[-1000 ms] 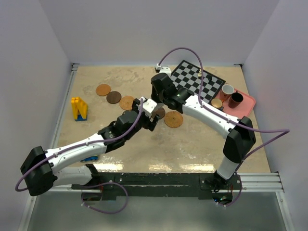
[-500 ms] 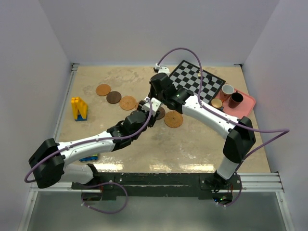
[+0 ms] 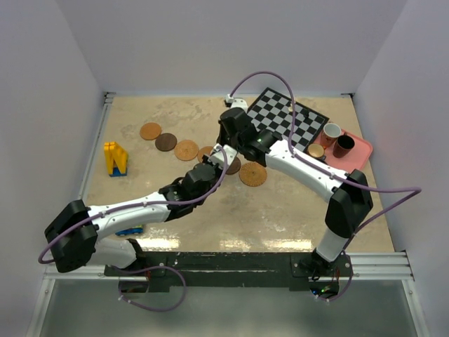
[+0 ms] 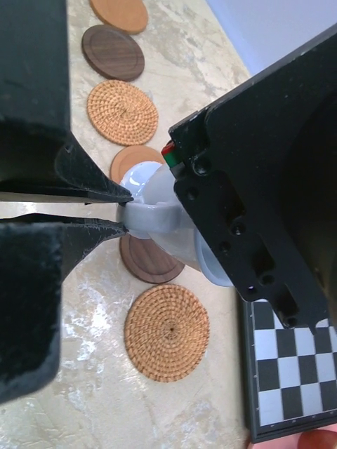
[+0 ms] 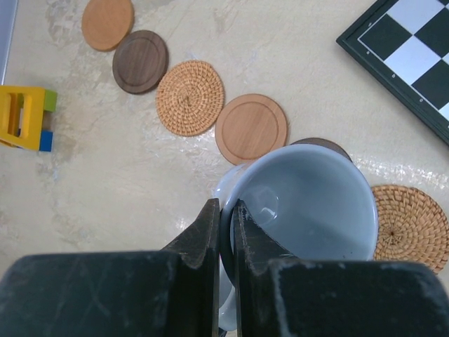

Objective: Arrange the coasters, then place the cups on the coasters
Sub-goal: Place the cup at the center of the board.

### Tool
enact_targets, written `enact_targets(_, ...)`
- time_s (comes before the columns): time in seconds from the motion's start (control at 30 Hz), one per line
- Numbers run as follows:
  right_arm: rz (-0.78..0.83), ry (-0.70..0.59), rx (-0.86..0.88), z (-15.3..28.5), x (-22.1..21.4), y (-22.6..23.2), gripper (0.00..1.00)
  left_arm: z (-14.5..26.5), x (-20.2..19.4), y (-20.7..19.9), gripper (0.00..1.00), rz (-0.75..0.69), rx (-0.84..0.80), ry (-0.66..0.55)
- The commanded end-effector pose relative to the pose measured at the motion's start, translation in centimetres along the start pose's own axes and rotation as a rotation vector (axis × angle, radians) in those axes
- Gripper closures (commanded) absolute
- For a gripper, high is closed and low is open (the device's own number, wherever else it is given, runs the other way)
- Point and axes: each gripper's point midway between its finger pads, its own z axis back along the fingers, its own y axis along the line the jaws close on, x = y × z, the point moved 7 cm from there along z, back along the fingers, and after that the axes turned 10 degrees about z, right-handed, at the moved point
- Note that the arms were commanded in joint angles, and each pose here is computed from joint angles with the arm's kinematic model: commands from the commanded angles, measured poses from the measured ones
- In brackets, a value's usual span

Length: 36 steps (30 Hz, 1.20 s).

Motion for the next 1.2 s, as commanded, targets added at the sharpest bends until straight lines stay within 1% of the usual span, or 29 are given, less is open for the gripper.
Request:
enact_targets(0.0,-0.043,-0.070,0.079,0.6,0.8,1.7,1.00,0.6,0.1,-0.7,1.00,0.126,-0.067,-0.043)
enact_targets(0.17,-0.039,-0.009,0.076,0.0,-1.6,1.1,1.00,1.9,-2.2,-0.8,1.00,0.211,-0.119,-0.004)
enact_targets(0.27,-0.048,0.009,0.062,-0.5,-3.1,0.7,1.00,2.7,-3.7,-1.0,1.00,0.252,-0.173,-0.006)
enact_targets(0.37,-0.048,0.025,0.047,-0.9,-4.2,0.7,1.00,3.1,-5.5,-1.2,1.00,0.258,-0.218,0.003)
enact_targets(0.47,-0.047,0.036,0.031,-1.3,-5.1,0.6,1.00,3.2,-6.6,-1.2,1.00,0.256,-0.227,0.015)
enact_targets(0.67,-0.045,0.049,0.000,-1.9,-6.4,0.1,0.93,3.6,-8.6,-1.1,1.00,0.253,-0.242,0.027)
enact_targets(0.73,-0.042,0.055,-0.005,-2.2,-6.7,0.0,0.94,3.8,-9.3,-1.1,1.00,0.256,-0.251,0.030)
enact_targets(0.87,-0.045,0.061,-0.012,-2.6,-7.0,0.0,0.96,4.3,-9.4,-1.2,1.00,0.252,-0.293,0.030)
enact_targets(0.9,-0.043,0.059,-0.014,-2.6,-7.0,0.1,0.95,4.3,-9.3,-1.2,0.97,0.252,-0.293,0.030)
enact_targets(0.97,-0.025,0.061,-0.033,-2.5,-7.3,0.5,0.94,4.2,-9.4,-0.9,0.87,0.248,-0.258,0.045)
enact_targets(1.07,0.017,0.072,-0.100,-2.4,-8.0,1.0,0.93,4.5,-9.2,0.1,0.81,0.269,-0.181,0.045)
enact_targets(1.1,0.026,0.075,-0.117,-2.3,-8.3,1.1,0.93,5.0,-8.9,0.4,0.76,0.289,-0.181,0.017)
enact_targets(1.17,0.032,0.078,-0.142,-2.4,-8.9,1.1,0.93,5.9,-8.5,0.8,0.63,0.330,-0.196,-0.033)
